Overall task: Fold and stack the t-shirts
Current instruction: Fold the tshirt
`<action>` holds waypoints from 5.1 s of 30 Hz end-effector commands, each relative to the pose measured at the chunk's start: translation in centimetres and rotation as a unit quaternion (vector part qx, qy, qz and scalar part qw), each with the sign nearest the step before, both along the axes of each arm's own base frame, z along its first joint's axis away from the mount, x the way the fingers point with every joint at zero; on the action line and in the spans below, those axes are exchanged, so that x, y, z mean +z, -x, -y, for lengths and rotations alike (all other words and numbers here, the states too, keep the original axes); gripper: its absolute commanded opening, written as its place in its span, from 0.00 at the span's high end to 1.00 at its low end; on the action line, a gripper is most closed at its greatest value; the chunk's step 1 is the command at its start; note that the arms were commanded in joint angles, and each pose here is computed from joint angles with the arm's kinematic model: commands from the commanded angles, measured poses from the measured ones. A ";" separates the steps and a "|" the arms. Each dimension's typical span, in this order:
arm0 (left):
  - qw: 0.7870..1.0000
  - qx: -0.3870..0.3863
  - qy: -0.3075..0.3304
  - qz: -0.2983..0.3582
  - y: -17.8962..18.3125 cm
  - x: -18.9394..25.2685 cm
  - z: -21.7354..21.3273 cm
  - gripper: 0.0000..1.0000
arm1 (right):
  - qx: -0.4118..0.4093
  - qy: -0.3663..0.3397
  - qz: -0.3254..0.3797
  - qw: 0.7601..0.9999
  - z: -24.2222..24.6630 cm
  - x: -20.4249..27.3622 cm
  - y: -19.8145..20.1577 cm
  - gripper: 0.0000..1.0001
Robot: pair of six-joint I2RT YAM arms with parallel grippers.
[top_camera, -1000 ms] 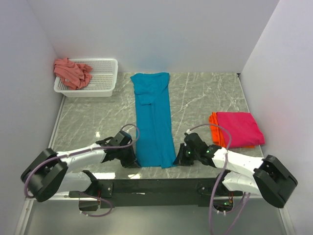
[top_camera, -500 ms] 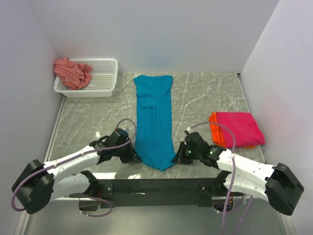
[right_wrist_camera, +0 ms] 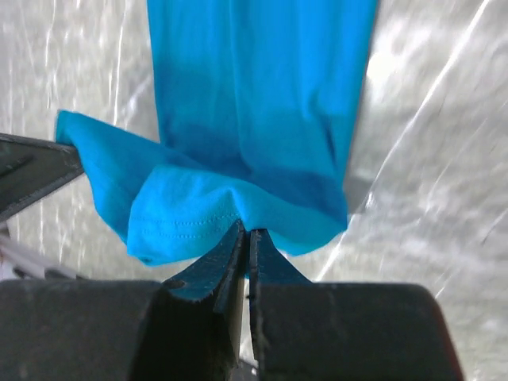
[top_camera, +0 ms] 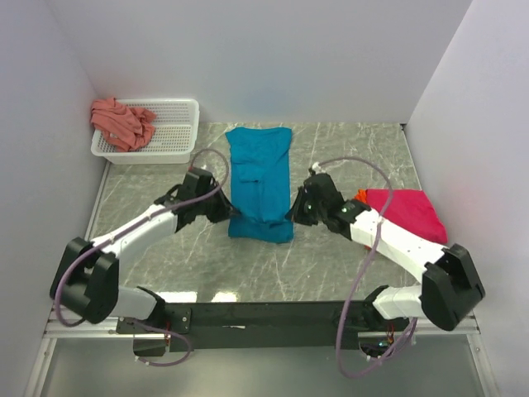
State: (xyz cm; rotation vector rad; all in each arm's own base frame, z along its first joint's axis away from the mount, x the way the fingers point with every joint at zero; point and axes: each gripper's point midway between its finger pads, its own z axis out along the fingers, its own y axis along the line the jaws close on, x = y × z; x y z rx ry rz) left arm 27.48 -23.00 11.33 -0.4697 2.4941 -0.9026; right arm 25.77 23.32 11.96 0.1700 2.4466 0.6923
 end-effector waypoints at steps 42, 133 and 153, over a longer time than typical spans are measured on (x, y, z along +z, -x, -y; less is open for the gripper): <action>0.999 0.020 -0.021 0.037 -13.9 0.2 -1.8 0.01 | 0.016 -0.014 -0.011 1.000 -0.7 -0.3 -15.8 0.28; 0.964 0.117 -0.130 0.198 -19.5 10.5 -6.0 1.00 | 0.016 -0.021 0.057 0.998 -0.1 7.9 -16.0 1.00; 0.973 0.108 -0.137 0.154 -31.2 4.3 -5.6 0.01 | -0.030 0.017 0.006 0.999 1.9 0.6 -28.3 0.34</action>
